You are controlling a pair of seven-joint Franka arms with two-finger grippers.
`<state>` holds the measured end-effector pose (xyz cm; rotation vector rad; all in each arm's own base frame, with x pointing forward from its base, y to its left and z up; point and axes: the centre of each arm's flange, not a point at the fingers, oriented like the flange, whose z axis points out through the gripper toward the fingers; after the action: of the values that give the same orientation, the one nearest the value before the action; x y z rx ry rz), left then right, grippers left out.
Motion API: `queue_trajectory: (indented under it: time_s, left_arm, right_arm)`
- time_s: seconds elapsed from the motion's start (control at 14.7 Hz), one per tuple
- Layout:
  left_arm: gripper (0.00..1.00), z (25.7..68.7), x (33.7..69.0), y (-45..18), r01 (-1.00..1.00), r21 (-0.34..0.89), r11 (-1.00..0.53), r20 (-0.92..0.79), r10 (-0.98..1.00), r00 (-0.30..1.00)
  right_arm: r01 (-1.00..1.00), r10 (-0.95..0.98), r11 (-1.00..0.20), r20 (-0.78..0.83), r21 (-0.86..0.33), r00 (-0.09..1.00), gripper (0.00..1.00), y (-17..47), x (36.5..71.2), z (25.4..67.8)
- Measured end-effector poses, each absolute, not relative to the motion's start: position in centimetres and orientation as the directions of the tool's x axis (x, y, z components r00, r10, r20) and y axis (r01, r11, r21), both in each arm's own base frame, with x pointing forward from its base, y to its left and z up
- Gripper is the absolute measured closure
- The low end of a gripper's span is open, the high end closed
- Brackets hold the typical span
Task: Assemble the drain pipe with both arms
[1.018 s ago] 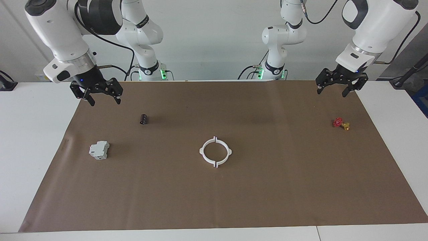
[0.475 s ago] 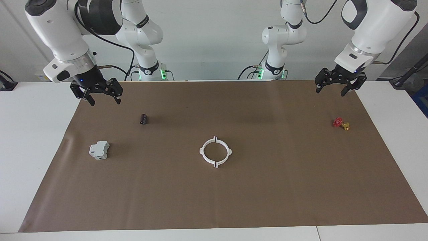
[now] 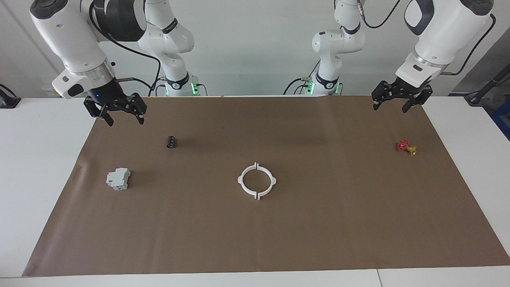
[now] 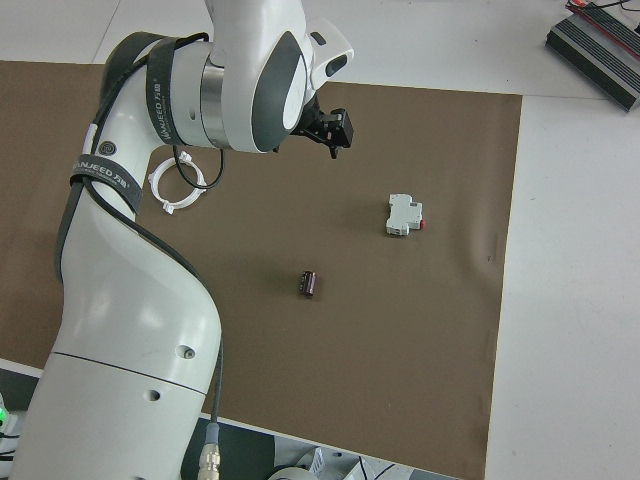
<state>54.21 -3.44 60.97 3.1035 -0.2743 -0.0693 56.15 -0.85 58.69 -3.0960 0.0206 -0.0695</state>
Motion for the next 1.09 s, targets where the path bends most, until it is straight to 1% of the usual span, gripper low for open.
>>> queue_trajectory:
  time_s: [0.2, 0.47, 1.09]
  left_arm:
    - [0.0, 61.29, 54.08, -3.39, -0.169, 0.03, -0.985, -0.036, -0.17, 0.985]
    - [0.0, 61.75, 53.87, -3.75, -0.16, 0.066, -0.985, -0.025, -0.162, 0.986]
    - [0.0, 61.82, 53.81, -3.91, -0.162, 0.069, -0.984, -0.025, -0.164, 0.986]
  right_arm:
    - [-0.024, -0.026, -0.999, 0.044, -0.046, 0.999, 0.0, -0.43, 56.15, 58.69]
    - [-0.025, -0.027, -0.999, 0.044, -0.046, 0.999, 0.0, -0.37, 56.16, 58.69]
    - [-0.023, -0.025, -0.999, 0.043, -0.046, 0.999, 0.0, -0.15, 56.16, 58.69]
